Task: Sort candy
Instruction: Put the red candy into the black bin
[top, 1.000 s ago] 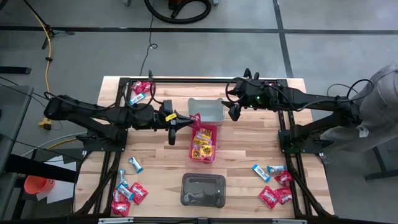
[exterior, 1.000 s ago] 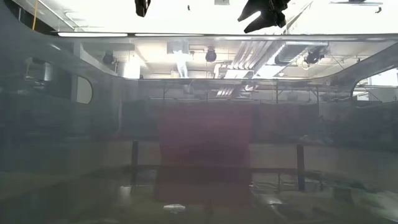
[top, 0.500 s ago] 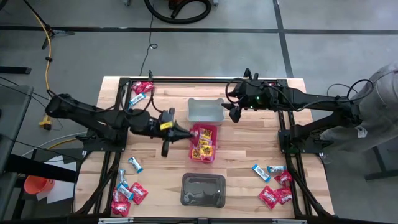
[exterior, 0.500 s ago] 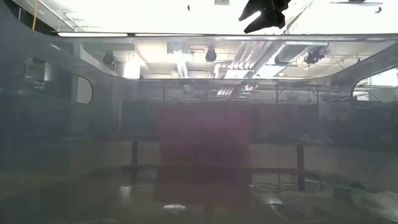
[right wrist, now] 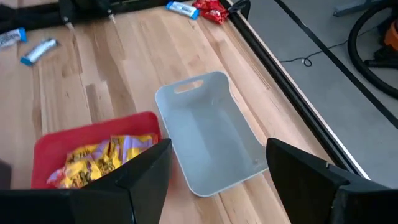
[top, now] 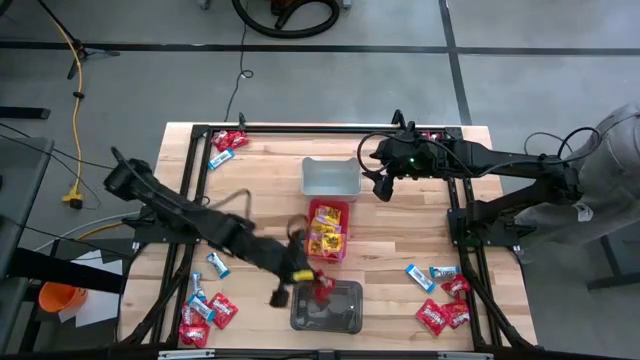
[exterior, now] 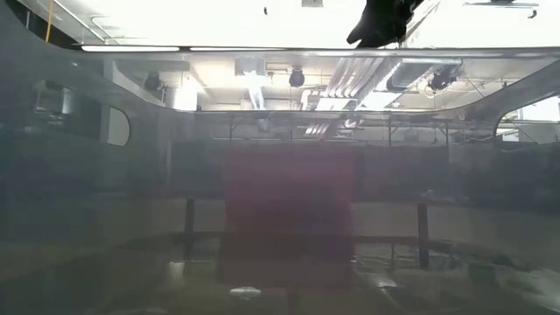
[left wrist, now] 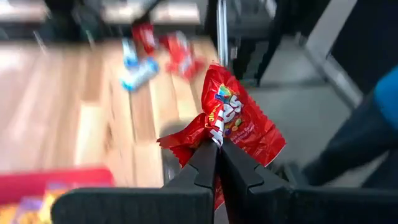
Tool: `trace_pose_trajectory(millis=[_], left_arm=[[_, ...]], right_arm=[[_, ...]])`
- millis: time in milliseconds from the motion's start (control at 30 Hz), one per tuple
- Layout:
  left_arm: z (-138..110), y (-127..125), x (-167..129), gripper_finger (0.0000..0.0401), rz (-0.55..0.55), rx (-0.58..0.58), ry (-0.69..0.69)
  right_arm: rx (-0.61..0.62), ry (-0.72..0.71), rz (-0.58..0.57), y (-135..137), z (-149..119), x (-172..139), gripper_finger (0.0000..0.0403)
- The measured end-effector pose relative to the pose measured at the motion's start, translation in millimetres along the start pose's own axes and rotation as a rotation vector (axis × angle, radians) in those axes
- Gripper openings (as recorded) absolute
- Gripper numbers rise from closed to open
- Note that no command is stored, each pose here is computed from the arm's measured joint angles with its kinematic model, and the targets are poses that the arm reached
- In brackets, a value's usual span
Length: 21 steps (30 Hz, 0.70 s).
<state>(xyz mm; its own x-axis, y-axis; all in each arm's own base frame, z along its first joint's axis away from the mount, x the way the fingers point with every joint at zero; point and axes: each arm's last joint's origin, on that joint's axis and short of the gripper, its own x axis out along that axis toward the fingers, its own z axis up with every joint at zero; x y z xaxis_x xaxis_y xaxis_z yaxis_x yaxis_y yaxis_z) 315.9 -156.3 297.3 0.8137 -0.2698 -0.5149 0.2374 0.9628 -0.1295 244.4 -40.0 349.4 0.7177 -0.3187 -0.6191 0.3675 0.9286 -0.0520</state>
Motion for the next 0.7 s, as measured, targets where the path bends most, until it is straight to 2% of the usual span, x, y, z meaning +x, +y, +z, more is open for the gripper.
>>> trace_pose_trajectory(millis=[233,400,533,700], left_arm=[[-31,-16,48,0.0001,-0.047,-0.116,0.143],[-47,-19,65,0.0014,-0.077,-0.178,0.224],[-47,-18,66,0.0057,-0.119,-0.197,0.244],[-41,-15,58,0.0136,-0.120,-0.175,0.234]], right_arm=[[-0.037,0.021,0.046,1,-2,0,0.0256],[-0.034,0.013,0.059,1,-1,-2,0.0256],[0.019,-0.002,0.077,0,-1,-8,0.0256],[0.122,-0.049,0.136,-1,1,-23,0.0256]])
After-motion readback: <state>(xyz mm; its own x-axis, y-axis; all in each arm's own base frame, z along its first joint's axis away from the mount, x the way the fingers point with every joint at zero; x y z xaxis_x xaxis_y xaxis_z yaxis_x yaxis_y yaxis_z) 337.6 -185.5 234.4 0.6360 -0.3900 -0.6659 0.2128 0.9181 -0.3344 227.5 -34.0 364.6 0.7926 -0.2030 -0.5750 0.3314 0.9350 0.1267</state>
